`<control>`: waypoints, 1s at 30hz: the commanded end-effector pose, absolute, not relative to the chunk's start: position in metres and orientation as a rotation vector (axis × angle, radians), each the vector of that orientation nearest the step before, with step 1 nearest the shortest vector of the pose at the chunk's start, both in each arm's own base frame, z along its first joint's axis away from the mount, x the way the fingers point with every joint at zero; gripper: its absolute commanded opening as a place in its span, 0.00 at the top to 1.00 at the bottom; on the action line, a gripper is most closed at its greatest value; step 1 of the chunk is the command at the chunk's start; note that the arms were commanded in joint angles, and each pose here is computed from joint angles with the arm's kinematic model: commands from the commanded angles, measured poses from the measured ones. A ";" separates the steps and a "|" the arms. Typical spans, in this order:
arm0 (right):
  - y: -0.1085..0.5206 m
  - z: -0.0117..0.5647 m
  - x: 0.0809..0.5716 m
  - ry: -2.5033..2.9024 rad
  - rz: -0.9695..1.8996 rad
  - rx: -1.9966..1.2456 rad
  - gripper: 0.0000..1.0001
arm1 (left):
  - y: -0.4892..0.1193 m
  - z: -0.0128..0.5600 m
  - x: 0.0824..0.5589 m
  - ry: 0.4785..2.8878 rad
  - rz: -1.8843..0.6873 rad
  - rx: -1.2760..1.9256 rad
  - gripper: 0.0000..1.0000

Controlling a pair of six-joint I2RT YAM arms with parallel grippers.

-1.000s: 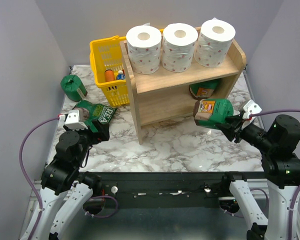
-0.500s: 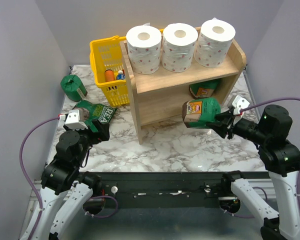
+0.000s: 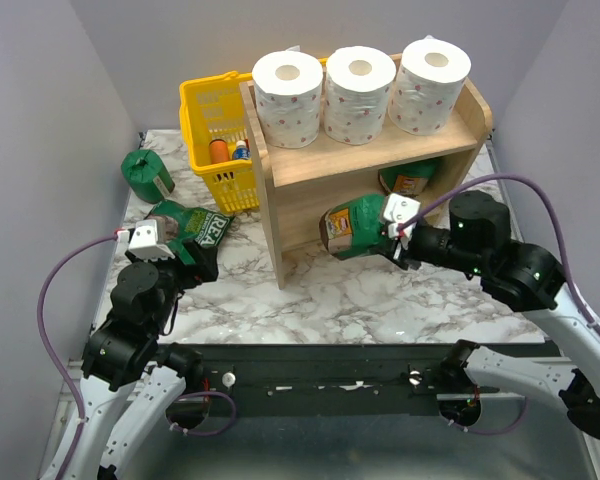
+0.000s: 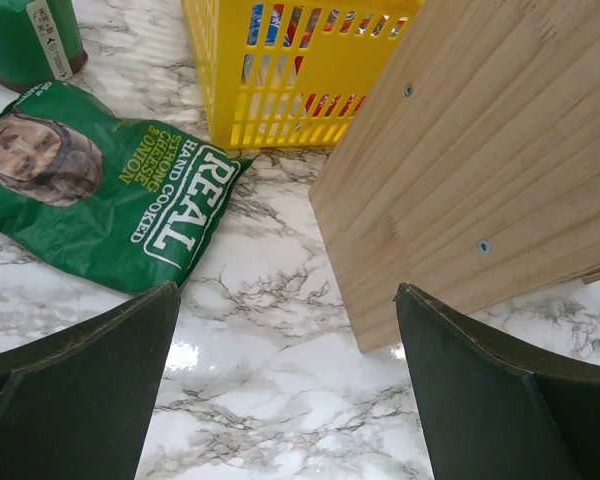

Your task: Place and organize the paper towels onto the shelf

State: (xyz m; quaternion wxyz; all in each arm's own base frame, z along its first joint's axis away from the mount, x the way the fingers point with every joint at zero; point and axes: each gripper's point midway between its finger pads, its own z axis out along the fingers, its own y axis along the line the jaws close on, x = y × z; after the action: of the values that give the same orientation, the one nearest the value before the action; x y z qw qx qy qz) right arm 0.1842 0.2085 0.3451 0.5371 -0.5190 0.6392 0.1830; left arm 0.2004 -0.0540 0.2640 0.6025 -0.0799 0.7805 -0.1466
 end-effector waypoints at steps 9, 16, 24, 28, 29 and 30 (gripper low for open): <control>0.218 0.381 0.228 1.285 -0.038 -1.369 0.71 | -0.048 0.265 0.200 1.788 -0.317 -0.207 0.01; 0.219 0.369 0.236 1.248 -0.124 -1.450 0.66 | -0.049 0.264 0.201 1.795 -0.316 -0.202 0.01; 0.222 0.357 0.248 1.248 -0.206 -1.495 0.66 | -0.048 0.263 0.201 1.796 -0.309 -0.209 0.01; 0.224 0.355 0.258 1.253 -0.257 -1.498 0.66 | -0.047 0.263 0.201 1.796 -0.308 -0.210 0.01; 0.226 0.352 0.261 1.260 -0.268 -1.506 0.66 | -0.047 0.264 0.201 1.796 -0.306 -0.211 0.01; 0.226 0.352 0.263 1.263 -0.281 -1.505 0.66 | -0.047 0.264 0.201 1.795 -0.304 -0.213 0.01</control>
State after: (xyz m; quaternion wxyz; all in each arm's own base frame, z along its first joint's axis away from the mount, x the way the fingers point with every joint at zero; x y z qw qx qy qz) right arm 0.2468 0.2232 0.3328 0.5197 -0.6526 0.5460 -0.0770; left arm 0.2002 -0.0516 0.2650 0.6055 -0.0840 0.7784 -0.1427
